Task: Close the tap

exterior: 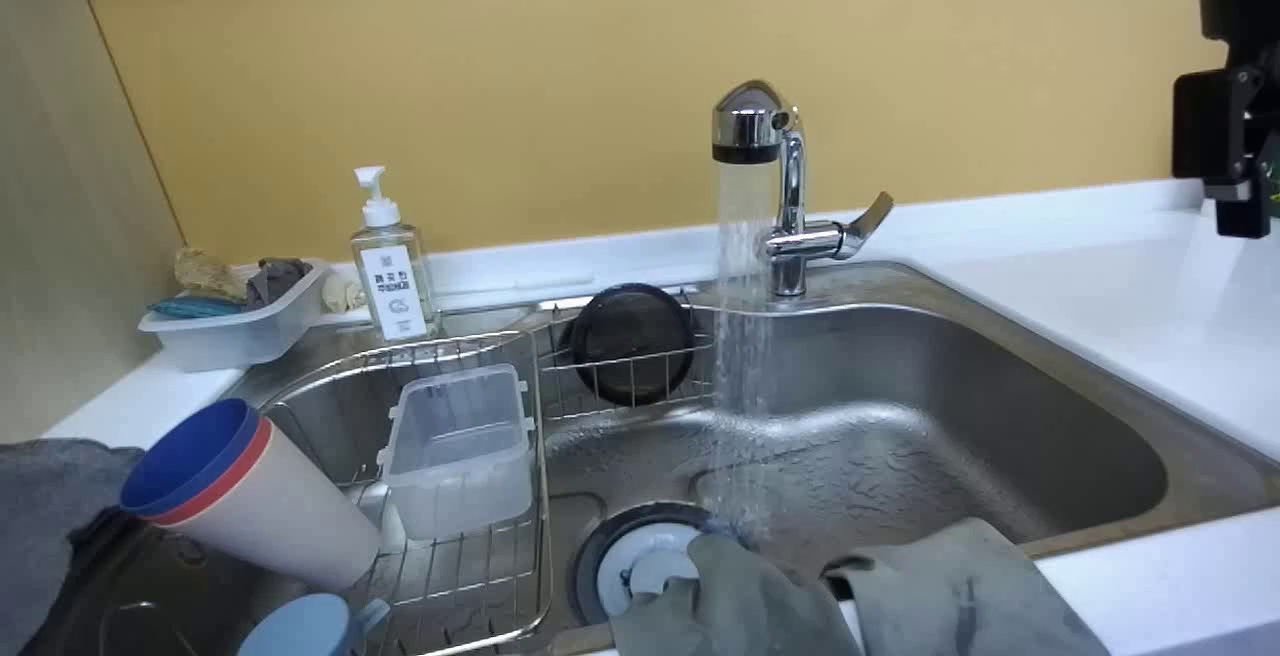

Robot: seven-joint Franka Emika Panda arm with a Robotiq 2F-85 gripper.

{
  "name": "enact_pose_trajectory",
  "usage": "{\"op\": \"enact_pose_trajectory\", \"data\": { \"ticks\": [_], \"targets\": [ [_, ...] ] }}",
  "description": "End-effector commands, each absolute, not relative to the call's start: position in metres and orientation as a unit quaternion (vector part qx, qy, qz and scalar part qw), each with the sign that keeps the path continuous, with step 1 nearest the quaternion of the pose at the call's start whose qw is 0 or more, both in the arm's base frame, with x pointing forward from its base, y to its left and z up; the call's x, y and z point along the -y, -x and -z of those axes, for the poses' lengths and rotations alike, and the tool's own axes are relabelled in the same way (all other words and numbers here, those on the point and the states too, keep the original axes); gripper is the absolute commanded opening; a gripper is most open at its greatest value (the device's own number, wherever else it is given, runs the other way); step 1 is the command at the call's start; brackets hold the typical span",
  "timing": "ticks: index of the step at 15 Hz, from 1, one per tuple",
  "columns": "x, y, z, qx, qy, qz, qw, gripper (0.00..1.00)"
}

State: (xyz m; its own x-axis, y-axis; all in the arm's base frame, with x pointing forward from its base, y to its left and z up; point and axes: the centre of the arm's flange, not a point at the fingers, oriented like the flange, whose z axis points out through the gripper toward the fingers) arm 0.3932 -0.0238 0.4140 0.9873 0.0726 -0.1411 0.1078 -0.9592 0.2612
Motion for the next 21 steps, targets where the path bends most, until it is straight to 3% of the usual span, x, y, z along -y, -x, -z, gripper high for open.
{"op": "enact_pose_trajectory", "data": {
  "ticks": [1, 12, 21],
  "targets": [
    [0.024, -0.393, -0.414, -0.046, -0.988, 0.065, 0.135, 1.0],
    [0.024, -0.393, -0.414, -0.046, -0.988, 0.065, 0.135, 1.0],
    [0.053, -0.456, -0.434, -0.022, -0.987, -0.076, 0.139, 1.0]
  ]
}}
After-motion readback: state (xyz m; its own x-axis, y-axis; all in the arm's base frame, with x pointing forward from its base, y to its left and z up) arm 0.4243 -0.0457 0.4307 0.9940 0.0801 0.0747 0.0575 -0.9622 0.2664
